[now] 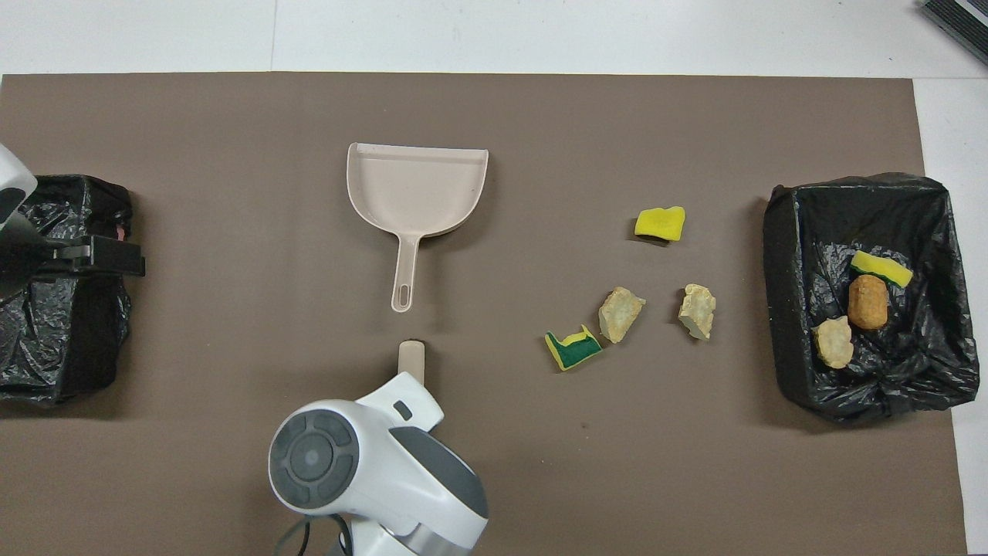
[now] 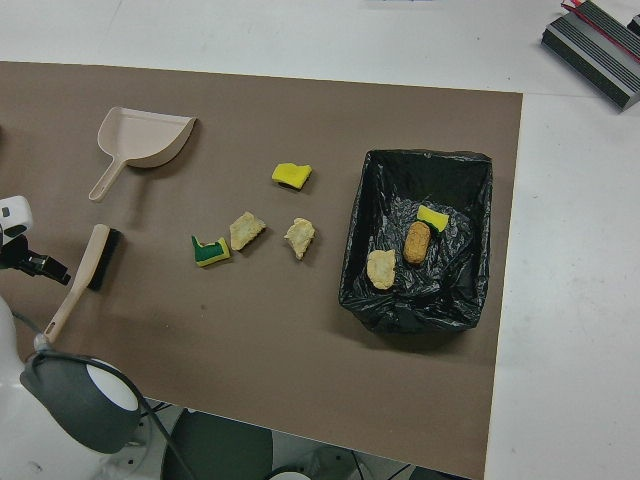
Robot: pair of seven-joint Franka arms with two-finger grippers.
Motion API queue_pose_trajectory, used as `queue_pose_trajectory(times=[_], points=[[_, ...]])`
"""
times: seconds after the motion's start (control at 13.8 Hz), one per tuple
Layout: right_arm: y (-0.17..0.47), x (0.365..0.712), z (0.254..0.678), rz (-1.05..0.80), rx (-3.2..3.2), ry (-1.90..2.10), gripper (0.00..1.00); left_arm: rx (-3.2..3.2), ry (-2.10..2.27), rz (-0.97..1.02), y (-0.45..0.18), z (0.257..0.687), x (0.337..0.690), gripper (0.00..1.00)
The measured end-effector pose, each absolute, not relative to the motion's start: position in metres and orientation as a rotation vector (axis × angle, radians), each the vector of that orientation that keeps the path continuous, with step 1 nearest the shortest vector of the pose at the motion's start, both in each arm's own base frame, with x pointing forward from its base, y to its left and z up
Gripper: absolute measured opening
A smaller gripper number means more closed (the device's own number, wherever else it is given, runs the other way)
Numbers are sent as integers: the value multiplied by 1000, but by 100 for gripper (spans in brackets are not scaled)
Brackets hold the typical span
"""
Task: Sweep and dump trash in bin
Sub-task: 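Reach the left gripper to the dustpan while the right gripper reaches the brush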
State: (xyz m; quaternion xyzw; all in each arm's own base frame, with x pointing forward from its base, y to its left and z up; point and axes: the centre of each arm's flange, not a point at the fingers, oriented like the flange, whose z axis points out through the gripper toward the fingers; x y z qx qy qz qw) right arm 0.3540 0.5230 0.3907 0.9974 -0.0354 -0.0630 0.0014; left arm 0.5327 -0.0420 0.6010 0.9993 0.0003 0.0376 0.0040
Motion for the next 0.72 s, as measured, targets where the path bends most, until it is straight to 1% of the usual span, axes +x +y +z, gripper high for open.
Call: queue_pose_trajectory(times=[0.14, 0.22, 0.36, 0.43, 0.58, 0.65, 0.72], points=[[509, 320, 375, -213, 3130, -101, 88, 3123, -21, 148, -51, 594, 541, 100], [503, 307, 369, -213, 3133, -92, 85, 3116, -31, 158, -64, 589, 545, 100], [503, 286, 360, -217, 3149, -75, 84, 3101, -41, 171, -99, 574, 554, 100], [503, 282, 356, -225, 3155, -77, 81, 3093, -64, 178, -115, 567, 558, 100], [504, 283, 353, -231, 3191, -113, 81, 3071, -109, 213, -147, 550, 567, 100], [504, 285, 353, -233, 3209, -135, 75, 3060, -121, 228, -160, 542, 571, 100], [503, 287, 353, -238, 3221, -158, 74, 3050, -127, 233, -176, 530, 574, 100]])
